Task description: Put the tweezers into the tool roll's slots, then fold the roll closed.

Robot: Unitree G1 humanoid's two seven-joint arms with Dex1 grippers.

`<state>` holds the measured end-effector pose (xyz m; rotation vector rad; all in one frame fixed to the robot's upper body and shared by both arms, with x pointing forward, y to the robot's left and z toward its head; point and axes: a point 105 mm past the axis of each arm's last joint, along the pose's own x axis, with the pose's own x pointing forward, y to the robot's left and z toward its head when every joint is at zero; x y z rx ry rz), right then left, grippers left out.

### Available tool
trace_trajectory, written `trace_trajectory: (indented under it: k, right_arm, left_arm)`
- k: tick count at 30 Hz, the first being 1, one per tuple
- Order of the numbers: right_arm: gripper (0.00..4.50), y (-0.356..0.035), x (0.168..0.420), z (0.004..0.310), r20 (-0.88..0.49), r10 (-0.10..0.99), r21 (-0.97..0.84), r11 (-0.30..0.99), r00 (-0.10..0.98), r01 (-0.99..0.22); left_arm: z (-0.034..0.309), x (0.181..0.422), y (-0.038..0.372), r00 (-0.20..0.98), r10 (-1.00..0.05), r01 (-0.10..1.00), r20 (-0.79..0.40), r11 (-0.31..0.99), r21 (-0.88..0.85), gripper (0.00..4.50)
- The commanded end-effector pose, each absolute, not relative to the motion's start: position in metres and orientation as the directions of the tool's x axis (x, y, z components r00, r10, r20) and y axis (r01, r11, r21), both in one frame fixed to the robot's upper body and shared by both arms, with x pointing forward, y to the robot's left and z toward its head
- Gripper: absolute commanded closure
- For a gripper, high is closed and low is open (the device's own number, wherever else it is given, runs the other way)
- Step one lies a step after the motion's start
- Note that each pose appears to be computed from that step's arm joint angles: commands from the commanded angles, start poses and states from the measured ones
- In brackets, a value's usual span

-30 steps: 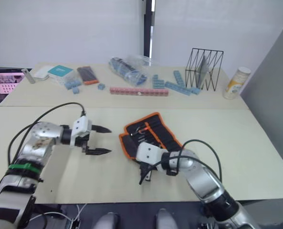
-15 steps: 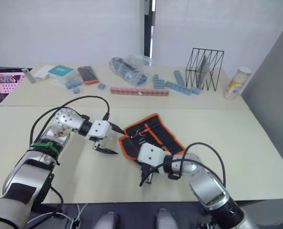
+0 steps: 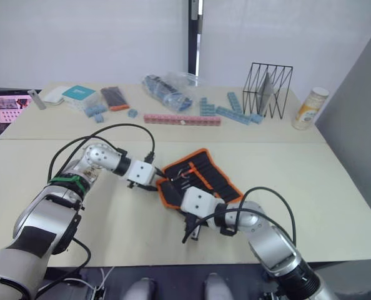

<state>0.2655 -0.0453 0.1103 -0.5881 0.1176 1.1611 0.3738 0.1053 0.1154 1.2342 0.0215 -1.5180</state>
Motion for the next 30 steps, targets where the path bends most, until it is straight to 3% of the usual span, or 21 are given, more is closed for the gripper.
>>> trace_trajectory:
  k: [1,3,10,15,21,25,30]
  right_arm:
    - [4.5,-0.046,0.266,0.119,-0.35,0.829,-0.389,0.294,0.436,-0.873]
    - [4.5,-0.049,0.269,0.116,-0.36,0.812,-0.39,0.315,0.458,-0.865]
    - [4.5,-0.069,0.287,0.088,-0.48,0.723,-0.463,0.272,0.497,-0.844]
    - [4.5,-0.07,0.31,0.09,-0.466,0.707,-0.52,0.267,0.532,-0.811]
    - [4.5,-0.063,0.346,0.099,-0.429,0.698,-0.61,0.244,0.573,-0.754]
    - [4.5,-0.059,0.339,0.104,-0.431,0.749,-0.568,0.209,0.503,-0.796]
    - [4.5,-0.059,0.306,0.108,-0.424,0.828,-0.435,0.17,0.368,-0.884]
  left_arm:
    - [0.129,0.377,0.097,0.18,-0.738,0.698,-0.65,-0.37,0.614,3.84]
    - [0.13,0.378,0.101,0.197,-0.726,0.695,-0.659,-0.371,0.616,4.48]
    - [0.134,0.379,0.122,0.213,-0.726,0.744,-0.654,-0.314,0.591,4.48]
    - [0.135,0.375,0.145,0.224,-0.726,0.785,-0.651,-0.261,0.562,4.48]
    - [0.126,0.345,0.168,0.11,-0.78,0.903,-0.616,-0.18,0.39,4.48]
    - [0.119,0.324,0.172,0.097,-0.794,0.932,-0.599,-0.139,0.335,4.48]
    - [0.121,0.31,0.173,0.125,-0.818,0.951,-0.561,-0.064,0.304,4.48]
